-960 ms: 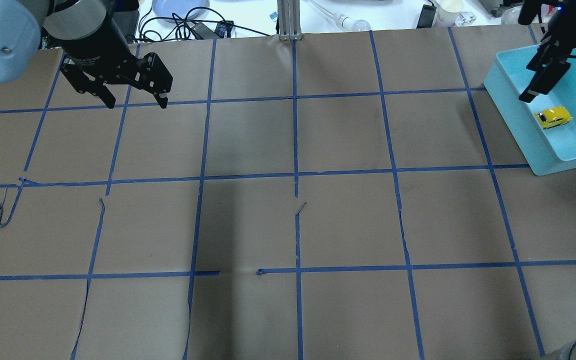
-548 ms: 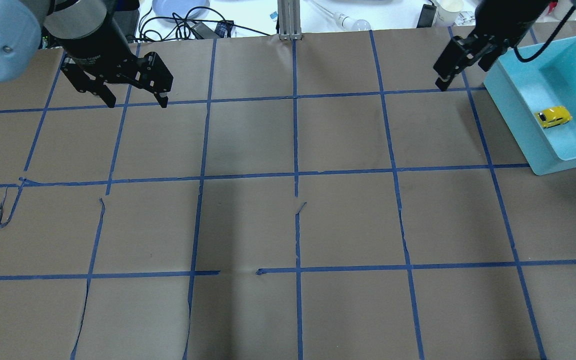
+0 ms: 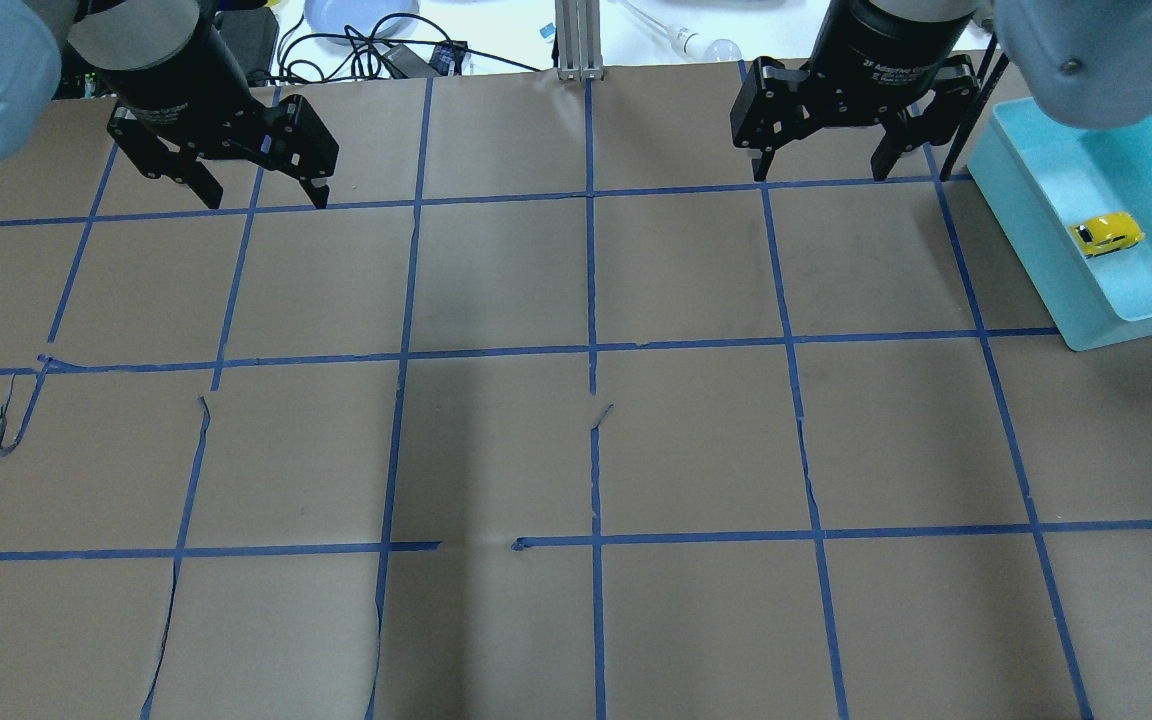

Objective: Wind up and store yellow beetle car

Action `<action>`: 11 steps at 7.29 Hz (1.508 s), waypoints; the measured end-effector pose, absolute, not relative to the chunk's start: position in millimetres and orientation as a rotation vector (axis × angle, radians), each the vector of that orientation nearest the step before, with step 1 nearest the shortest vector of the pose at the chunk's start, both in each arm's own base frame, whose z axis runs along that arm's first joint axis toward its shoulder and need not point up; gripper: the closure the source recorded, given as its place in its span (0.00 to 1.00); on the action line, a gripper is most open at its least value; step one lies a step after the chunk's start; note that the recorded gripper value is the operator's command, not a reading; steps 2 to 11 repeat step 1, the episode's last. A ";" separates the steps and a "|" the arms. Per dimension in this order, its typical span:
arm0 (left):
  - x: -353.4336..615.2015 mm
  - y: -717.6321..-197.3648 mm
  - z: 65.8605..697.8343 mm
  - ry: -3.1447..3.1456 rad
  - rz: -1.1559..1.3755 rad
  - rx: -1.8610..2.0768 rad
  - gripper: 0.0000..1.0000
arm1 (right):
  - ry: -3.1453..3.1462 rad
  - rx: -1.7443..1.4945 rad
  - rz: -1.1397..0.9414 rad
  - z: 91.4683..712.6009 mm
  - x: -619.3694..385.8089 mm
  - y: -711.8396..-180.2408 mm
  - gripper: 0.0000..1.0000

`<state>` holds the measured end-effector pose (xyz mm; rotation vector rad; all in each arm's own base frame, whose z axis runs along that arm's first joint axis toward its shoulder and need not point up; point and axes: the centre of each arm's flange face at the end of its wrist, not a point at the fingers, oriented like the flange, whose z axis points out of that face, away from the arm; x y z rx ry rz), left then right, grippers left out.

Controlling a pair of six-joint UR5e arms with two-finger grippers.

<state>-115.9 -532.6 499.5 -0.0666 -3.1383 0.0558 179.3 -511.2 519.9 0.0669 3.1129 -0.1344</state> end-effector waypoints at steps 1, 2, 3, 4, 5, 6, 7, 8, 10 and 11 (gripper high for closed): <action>-114.2 -530.3 502.8 -3.141 0.065 -0.060 0.00 | 3.117 0.094 -0.168 519.0 175.8 -514.7 0.00; -114.2 -530.3 502.8 -3.141 0.065 -0.060 0.00 | 3.117 0.094 -0.168 519.0 175.8 -514.7 0.00; -114.2 -530.3 502.8 -3.141 0.065 -0.060 0.00 | 3.117 0.094 -0.168 519.0 175.8 -514.7 0.00; -114.2 -530.3 502.8 -3.141 0.065 -0.060 0.00 | 3.117 0.094 -0.168 519.0 175.8 -514.7 0.00; -114.2 -530.3 502.8 -3.141 0.065 -0.060 0.00 | 3.117 0.094 -0.168 519.0 175.8 -514.7 0.00; -114.2 -530.3 502.8 -3.141 0.065 -0.060 0.00 | 3.117 0.094 -0.168 519.0 175.8 -514.7 0.00; -114.2 -530.3 502.8 -3.141 0.065 -0.060 0.00 | 3.117 0.094 -0.168 519.0 175.8 -514.7 0.00; -114.2 -530.3 502.8 -3.141 0.065 -0.060 0.00 | 3.117 0.094 -0.168 519.0 175.8 -514.7 0.00; -114.2 -530.3 502.8 -3.141 0.065 -0.060 0.00 | 3.117 0.094 -0.168 519.0 175.8 -514.7 0.00; -114.2 -530.3 502.8 -3.141 0.065 -0.060 0.00 | 3.117 0.094 -0.168 519.0 175.8 -514.7 0.00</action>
